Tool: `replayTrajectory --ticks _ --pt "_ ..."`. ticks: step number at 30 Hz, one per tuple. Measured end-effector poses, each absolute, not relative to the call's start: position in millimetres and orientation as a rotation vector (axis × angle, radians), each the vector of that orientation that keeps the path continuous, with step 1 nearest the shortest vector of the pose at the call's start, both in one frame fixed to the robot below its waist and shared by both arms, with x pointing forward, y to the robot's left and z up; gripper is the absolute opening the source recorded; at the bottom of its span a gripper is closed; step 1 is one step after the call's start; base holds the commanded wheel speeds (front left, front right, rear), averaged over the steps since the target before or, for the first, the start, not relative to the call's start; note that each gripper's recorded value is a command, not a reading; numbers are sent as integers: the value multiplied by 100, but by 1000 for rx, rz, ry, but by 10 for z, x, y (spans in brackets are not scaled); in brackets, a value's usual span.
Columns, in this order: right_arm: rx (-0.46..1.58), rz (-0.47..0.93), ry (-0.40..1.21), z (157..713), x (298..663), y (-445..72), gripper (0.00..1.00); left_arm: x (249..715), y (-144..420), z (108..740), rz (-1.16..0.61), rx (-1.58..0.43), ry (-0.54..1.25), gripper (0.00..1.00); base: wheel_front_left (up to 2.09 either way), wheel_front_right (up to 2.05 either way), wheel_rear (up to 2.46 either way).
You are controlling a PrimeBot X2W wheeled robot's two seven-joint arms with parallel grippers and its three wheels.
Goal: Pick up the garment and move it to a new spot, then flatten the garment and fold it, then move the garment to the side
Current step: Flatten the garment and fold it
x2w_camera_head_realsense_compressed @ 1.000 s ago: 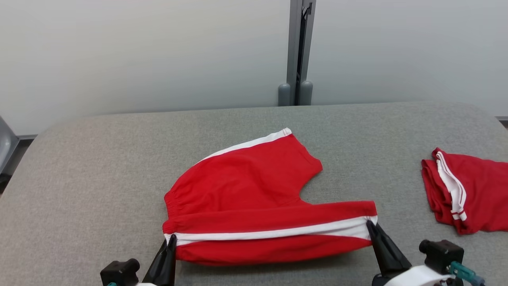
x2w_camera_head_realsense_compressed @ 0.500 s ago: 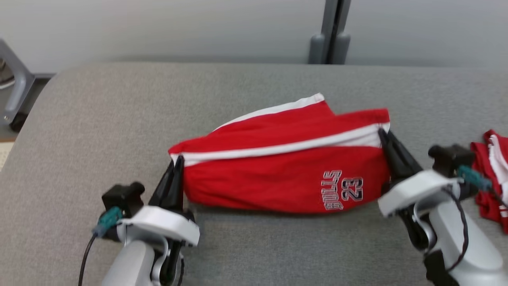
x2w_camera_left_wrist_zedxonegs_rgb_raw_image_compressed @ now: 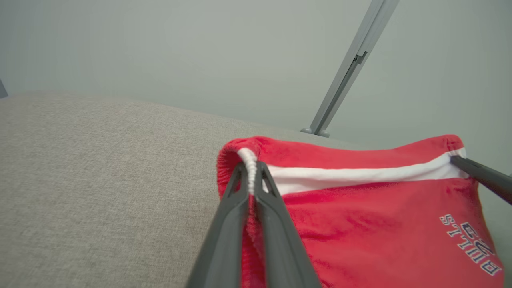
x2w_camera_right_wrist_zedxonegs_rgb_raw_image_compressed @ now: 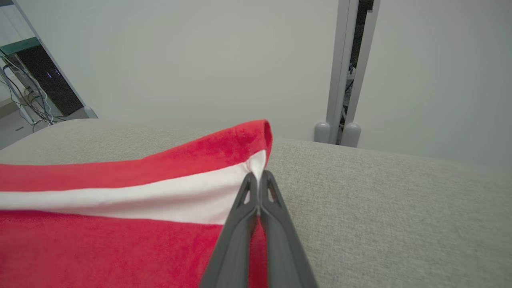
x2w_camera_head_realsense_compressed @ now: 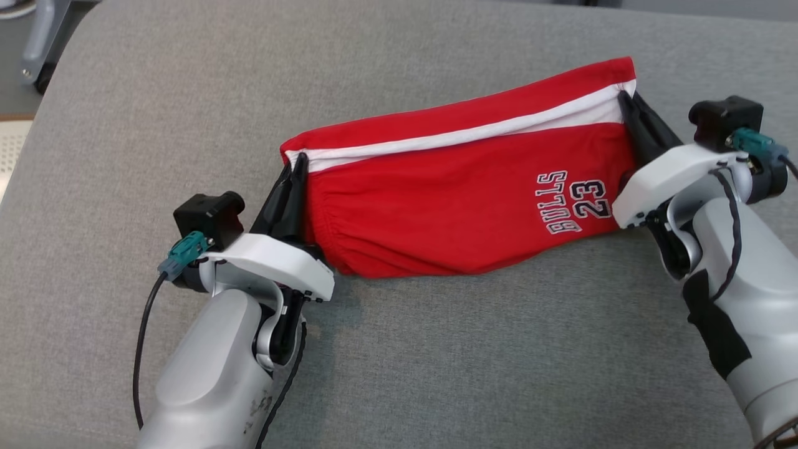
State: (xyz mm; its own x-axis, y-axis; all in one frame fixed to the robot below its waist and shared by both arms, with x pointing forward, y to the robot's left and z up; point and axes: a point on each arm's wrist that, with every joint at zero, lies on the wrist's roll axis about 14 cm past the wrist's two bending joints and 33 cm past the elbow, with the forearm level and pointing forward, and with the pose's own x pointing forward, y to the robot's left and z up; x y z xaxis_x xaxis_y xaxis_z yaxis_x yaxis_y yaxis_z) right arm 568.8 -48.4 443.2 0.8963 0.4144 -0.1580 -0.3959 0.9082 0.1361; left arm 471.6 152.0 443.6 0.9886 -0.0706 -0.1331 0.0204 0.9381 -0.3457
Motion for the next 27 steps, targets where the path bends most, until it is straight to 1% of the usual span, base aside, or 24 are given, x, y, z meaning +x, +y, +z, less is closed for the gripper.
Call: replayTrajectory --ticks 5,6,7,8,9,18,23,27 --pt "75 433 241 4207 5856 -397 0 4759 1524 4254 -40 -350 196 0 0 0 0" --pt "76 435 249 4176 5875 -375 15 4755 1521 4215 -40 -349 209 49 0 0 0" --pt "78 438 255 4148 5886 -349 44 4741 1526 4170 -35 -344 223 100 0 0 0" --pt "79 440 260 4121 5893 -332 86 4735 1543 4142 -25 -342 231 100 0 0 0" --pt "82 441 264 4102 5898 -316 100 4737 1560 4128 -17 -332 235 100 0 0 0" --pt "97 399 210 4271 5977 -455 100 4747 1640 4188 26 -283 214 100 0 0 0" --pt "92 413 270 4118 5759 -417 100 4634 1637 4189 32 -267 214 100 0 0 0" --pt "41 423 352 3989 5627 -480 100 4541 1644 4183 39 -265 217 100 0 0 0"
